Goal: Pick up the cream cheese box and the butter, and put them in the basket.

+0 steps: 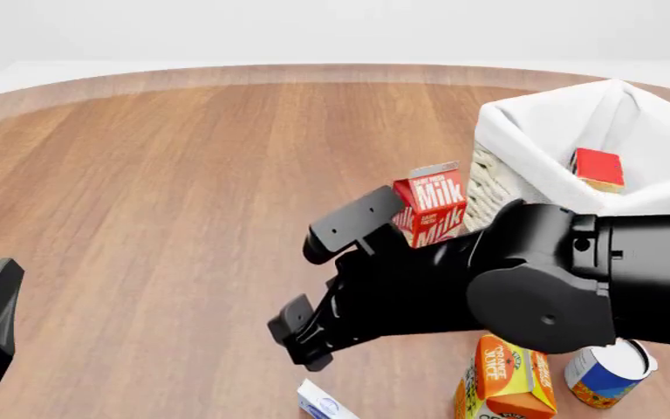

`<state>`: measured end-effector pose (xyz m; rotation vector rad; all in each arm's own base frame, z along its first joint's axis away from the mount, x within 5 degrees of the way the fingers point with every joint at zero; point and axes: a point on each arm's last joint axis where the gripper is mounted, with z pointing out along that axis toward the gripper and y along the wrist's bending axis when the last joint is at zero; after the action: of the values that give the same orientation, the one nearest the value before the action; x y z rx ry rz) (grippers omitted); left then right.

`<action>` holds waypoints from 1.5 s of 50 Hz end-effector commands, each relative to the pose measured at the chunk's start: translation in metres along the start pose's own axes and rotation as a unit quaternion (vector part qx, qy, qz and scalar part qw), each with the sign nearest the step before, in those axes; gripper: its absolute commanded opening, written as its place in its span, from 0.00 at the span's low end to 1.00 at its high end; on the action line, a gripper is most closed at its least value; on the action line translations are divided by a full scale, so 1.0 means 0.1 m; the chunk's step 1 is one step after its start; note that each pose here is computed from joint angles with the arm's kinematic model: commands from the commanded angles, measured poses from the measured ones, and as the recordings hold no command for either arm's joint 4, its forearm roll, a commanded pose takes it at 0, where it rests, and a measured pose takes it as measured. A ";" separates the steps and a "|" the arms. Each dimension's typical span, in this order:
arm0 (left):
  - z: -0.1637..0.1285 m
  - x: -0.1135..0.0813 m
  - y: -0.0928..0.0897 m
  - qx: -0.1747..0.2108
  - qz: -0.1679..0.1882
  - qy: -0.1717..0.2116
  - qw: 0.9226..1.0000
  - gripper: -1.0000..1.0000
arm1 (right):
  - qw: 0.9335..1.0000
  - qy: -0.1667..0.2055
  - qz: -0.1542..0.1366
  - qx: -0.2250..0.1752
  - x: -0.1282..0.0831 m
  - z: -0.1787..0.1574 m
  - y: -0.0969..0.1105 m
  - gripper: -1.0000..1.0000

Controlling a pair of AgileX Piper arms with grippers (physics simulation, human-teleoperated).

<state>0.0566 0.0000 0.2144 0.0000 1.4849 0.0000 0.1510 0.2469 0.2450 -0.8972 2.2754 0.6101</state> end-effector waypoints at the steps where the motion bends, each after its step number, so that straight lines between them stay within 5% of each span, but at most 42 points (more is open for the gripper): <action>1: 0.00 0.00 0.00 0.000 0.000 0.000 1.000 1.00 | 1.000 0.008 0.007 0.003 0.10 0.10 -0.03 1.00; 75: 0.00 0.00 0.00 0.000 0.000 0.000 1.000 1.00 | 0.997 0.048 0.052 0.010 0.60 0.51 -0.12 1.00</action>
<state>0.0566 0.0000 0.2144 0.0000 1.4849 0.0000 0.1455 0.2427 0.1728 -0.8209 2.4085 0.5977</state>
